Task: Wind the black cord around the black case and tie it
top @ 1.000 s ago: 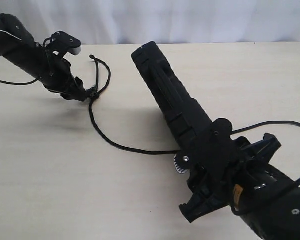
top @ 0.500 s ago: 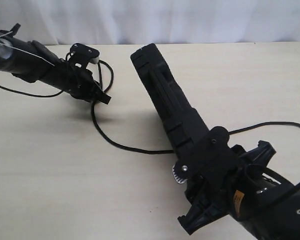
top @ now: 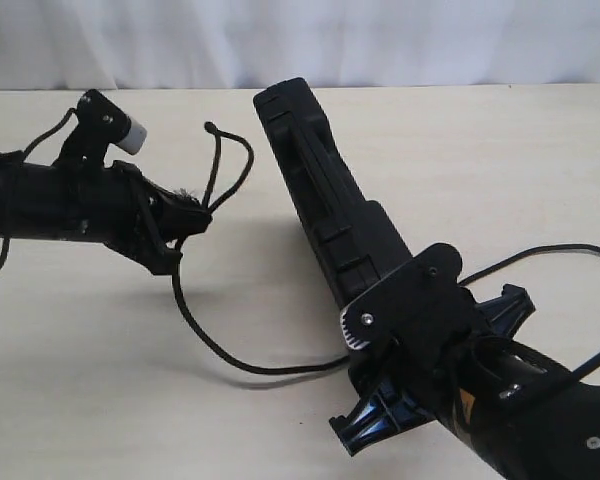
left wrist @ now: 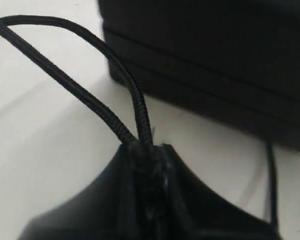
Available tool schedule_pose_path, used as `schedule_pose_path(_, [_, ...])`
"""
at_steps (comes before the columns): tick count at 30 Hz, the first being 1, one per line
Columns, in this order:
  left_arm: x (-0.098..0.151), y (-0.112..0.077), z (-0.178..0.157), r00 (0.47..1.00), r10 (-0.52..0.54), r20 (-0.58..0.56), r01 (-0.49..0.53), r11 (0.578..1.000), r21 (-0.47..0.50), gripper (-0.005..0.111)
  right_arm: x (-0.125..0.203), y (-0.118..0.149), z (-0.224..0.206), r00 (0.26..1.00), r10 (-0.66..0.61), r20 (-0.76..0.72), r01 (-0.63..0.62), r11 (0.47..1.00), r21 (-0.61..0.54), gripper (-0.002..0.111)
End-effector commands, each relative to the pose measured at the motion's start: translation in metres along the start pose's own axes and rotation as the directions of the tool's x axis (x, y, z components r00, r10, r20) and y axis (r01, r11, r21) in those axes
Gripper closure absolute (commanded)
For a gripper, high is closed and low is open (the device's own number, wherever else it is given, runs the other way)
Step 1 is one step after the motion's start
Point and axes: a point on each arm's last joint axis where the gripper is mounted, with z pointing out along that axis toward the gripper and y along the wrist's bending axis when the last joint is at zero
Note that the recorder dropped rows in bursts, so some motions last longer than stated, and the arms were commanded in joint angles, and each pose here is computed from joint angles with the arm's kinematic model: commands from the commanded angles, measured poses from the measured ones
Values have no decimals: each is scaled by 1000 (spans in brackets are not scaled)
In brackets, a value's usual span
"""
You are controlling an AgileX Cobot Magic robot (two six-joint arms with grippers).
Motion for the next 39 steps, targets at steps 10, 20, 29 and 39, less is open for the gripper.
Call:
schedule_pose_path(10, [-36,34,-5,1000,-8,8,10,966,-258,107,-40,-32,3,993,23,119,-22,1000,-9,104])
schedule_pose_path(20, [-85,126,46,969,197,147,-169,969,-182,107,-79,-83,47,993,76,90,-86,991,107,104])
schedule_pose_path(29, [-36,106,8,855,513,71,-489,755,437,107,-63,-89,48,992,121,35,-126,973,195,104])
schedule_pose_path(39, [-49,79,24,826,554,102,-527,697,486,107,-25,-94,49,993,113,29,-117,953,279,104])
